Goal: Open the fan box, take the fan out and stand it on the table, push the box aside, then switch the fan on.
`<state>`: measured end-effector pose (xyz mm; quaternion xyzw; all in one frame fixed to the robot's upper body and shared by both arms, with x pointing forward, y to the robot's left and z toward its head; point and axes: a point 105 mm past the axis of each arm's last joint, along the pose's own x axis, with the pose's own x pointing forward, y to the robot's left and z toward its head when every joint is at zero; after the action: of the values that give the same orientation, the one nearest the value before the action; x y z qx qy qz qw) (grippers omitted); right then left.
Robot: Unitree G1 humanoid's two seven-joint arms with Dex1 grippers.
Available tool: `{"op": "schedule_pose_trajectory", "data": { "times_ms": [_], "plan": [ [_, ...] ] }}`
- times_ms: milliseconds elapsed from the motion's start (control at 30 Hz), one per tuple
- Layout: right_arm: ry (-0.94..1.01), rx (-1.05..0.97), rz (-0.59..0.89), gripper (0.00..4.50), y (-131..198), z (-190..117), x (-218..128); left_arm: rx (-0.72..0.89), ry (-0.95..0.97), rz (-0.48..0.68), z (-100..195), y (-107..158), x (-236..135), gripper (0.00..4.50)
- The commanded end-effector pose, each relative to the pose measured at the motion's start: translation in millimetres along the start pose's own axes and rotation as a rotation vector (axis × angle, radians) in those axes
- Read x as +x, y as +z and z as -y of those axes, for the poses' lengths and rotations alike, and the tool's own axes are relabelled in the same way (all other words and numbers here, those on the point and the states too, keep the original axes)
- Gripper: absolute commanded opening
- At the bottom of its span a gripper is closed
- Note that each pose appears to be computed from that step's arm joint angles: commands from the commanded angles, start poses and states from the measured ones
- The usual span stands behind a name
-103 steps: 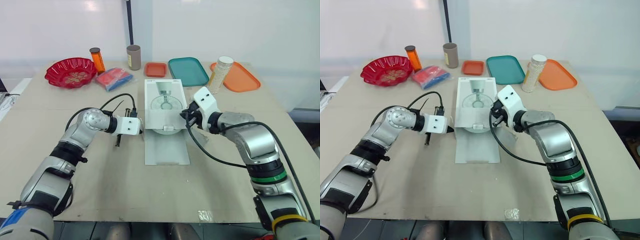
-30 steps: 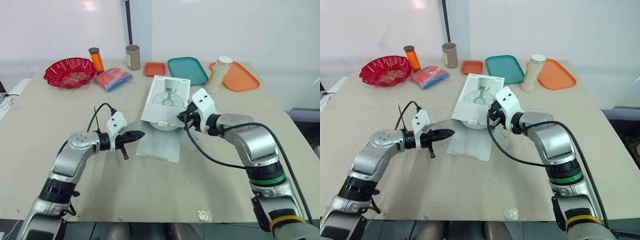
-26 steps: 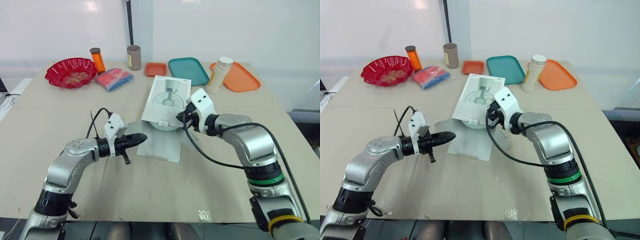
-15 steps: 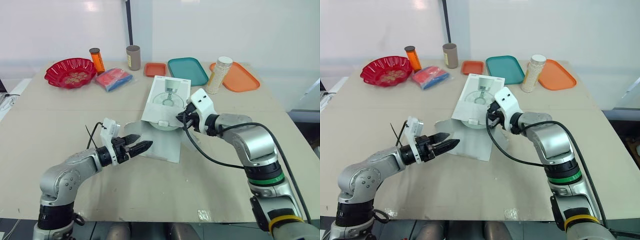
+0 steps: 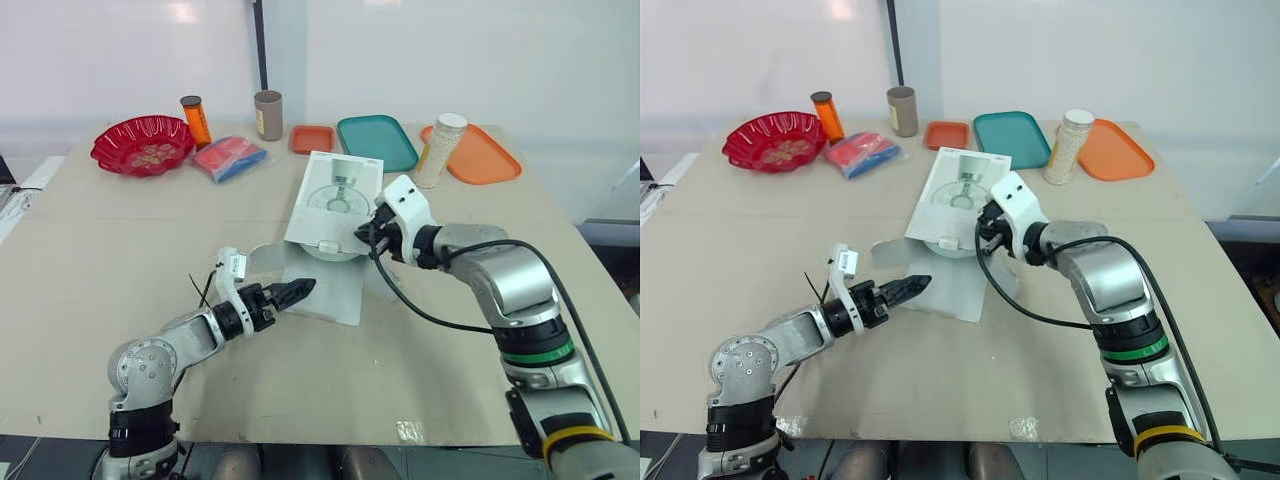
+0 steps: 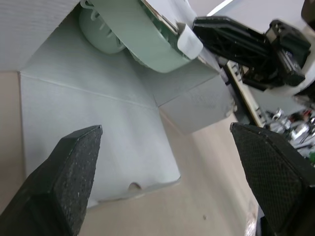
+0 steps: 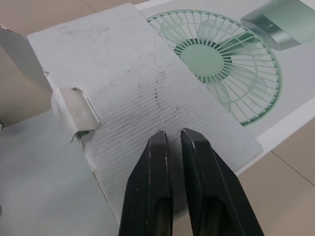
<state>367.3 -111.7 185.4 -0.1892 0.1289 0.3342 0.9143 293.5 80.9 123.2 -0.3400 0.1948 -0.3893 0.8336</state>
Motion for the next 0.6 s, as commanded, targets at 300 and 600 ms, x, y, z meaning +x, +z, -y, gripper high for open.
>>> {"op": "schedule_pose_trajectory", "data": {
  "times_ms": [300,600],
  "plan": [
    [-0.044,-0.006,-0.026,0.39,-5.7,7.8,-7.8,-0.073,-0.06,0.039,7.1,-1.2,-2.0,4.43],
    [-0.033,-0.023,-0.016,0.39,0.4,9.9,-1.2,-0.131,-0.09,0.12,11.2,4.9,-18.7,4.43]
  ]
}}
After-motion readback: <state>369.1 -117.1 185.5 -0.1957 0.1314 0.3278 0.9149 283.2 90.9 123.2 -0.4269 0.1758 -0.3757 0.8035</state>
